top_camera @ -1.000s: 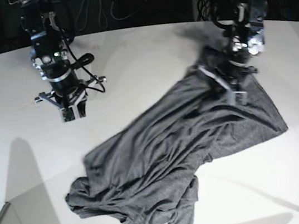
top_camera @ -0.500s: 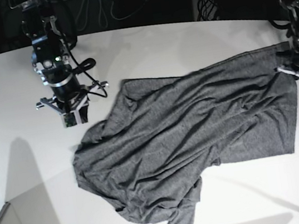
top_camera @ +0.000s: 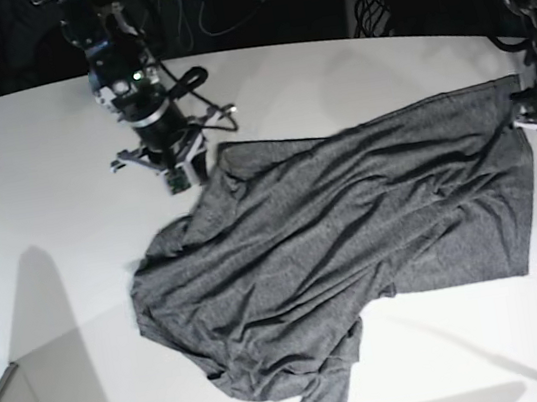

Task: Layout the t-shirt on the table in an organized manner, then fold the t-shirt properly
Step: 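Hold the shirt edge with both grippers and drag it flat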

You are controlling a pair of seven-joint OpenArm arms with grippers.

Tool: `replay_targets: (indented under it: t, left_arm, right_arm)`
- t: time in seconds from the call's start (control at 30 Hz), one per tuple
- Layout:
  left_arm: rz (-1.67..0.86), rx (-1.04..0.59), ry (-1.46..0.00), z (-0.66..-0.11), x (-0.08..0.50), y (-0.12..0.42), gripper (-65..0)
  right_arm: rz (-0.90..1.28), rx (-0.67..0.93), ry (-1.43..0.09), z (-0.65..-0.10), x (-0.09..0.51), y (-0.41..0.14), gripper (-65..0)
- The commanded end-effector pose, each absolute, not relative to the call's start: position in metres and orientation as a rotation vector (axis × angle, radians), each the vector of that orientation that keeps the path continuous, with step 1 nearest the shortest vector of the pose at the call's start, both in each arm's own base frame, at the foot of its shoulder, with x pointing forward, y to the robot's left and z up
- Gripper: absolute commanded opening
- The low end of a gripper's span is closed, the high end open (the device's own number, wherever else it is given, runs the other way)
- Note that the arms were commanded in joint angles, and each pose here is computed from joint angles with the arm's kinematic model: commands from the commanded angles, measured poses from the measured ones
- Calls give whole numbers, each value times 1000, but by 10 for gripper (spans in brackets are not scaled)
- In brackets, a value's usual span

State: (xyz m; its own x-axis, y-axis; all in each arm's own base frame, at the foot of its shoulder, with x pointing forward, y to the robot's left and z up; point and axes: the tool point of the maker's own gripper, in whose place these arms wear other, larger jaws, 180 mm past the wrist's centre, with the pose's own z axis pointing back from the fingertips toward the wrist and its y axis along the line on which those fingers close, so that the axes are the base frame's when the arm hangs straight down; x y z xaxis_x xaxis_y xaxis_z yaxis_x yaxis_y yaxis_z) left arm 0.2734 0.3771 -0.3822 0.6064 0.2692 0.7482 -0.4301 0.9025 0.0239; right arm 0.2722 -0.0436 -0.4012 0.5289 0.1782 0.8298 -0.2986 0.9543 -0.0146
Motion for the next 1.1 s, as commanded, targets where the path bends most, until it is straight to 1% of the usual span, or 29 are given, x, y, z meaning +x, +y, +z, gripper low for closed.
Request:
replay_targets:
  t: [0.0, 0.07, 0.13, 0.3, 0.4, 0.47, 0.63, 0.7, 0.73, 0.8, 1.0, 1.03, 1.07]
  left_arm:
    - [398, 234, -863, -369, 279, 385, -650]
    - [406, 223, -855, -374, 277, 381, -650]
    - [413, 219, -842, -379, 273, 377, -650]
    - [420, 204, -719, -398, 250, 374, -649]
    - [422, 189, -673, -404, 244, 370, -644]
    - [421, 192, -661, -406, 242, 369, -595]
    - [417, 198, -652, -409, 235, 369, -374]
    - [418, 198, -649, -410, 234, 369, -314]
    - [420, 198, -645, -411, 233, 370, -294]
    - [420, 196, -643, -412, 233, 369, -283]
    - [423, 182, -637, -416, 232, 363, -287]
    - [428, 177, -639, -417, 232, 361, -305]
    - [432, 176, -639, -417, 232, 361, -344]
  right_arm:
    - [286, 162, -1020, -389, 276, -33, -650]
    - [294, 187, -1003, -393, 270, -21, -644]
    - [308, 198, -981, -400, 265, -15, -608]
    - [306, 190, -967, -406, 264, -18, -514]
    - [308, 187, -969, -406, 266, -19, -494]
    - [308, 187, -966, -407, 264, -19, -495]
    - [309, 187, -964, -407, 264, -20, -495]
    - [310, 185, -964, -407, 264, -20, -495]
    - [311, 184, -964, -407, 264, -21, -495]
    - [320, 175, -961, -409, 263, -25, -495]
    - [323, 172, -961, -409, 263, -26, -495]
    - [323, 172, -961, -409, 263, -26, -495]
    - [323, 172, -961, -409, 263, -26, -495]
